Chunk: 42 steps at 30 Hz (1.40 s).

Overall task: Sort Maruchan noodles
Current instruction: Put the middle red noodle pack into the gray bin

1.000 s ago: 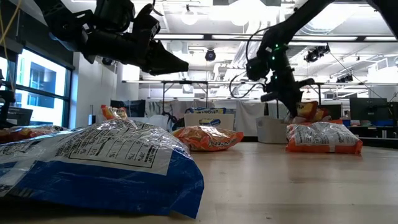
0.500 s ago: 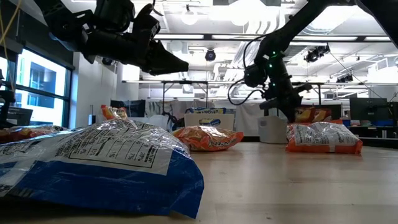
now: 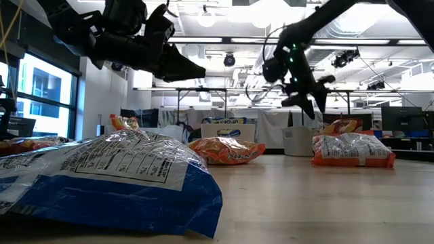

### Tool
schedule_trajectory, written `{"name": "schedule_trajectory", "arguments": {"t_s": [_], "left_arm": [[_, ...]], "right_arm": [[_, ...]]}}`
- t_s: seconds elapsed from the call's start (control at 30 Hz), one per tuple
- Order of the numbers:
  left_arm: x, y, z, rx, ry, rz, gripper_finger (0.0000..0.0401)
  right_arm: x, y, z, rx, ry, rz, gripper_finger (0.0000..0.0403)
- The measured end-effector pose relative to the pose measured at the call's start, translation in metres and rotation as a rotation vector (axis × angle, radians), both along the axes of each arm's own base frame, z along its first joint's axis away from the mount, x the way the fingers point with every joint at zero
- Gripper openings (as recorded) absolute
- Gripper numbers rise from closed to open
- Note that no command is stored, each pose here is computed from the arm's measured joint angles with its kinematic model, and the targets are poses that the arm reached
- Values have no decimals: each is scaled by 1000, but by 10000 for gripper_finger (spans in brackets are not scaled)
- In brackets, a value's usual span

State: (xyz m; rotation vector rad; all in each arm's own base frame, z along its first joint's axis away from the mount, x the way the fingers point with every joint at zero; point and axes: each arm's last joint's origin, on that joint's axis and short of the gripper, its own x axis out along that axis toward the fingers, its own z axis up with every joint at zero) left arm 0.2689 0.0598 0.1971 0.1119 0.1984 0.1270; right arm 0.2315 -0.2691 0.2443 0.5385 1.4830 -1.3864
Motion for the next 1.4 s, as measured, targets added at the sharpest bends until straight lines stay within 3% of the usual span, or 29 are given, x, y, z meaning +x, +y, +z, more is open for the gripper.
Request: {"name": "schedule_trajectory", "arguments": {"t_s": [0.1,0.27,0.53,0.8,1.07,1.4], "left_arm": [[0,0,0,0,0,0,154],[0,0,0,-1,4,0,154],[0,0,-1,-2,9,0,154],[0,0,-1,5,14,-2,154],[0,0,-1,7,9,-2,154],[0,0,-1,6,9,-2,154]], "right_arm": [[7,2,12,-15,-20,25,189],[14,13,11,57,-66,67,161],[-15,24,-14,170,-86,-45,142],[-45,42,-13,9,-455,-38,142],[-67,57,-36,-108,-560,-93,148],[-71,60,-30,-138,-494,-108,238]]}}
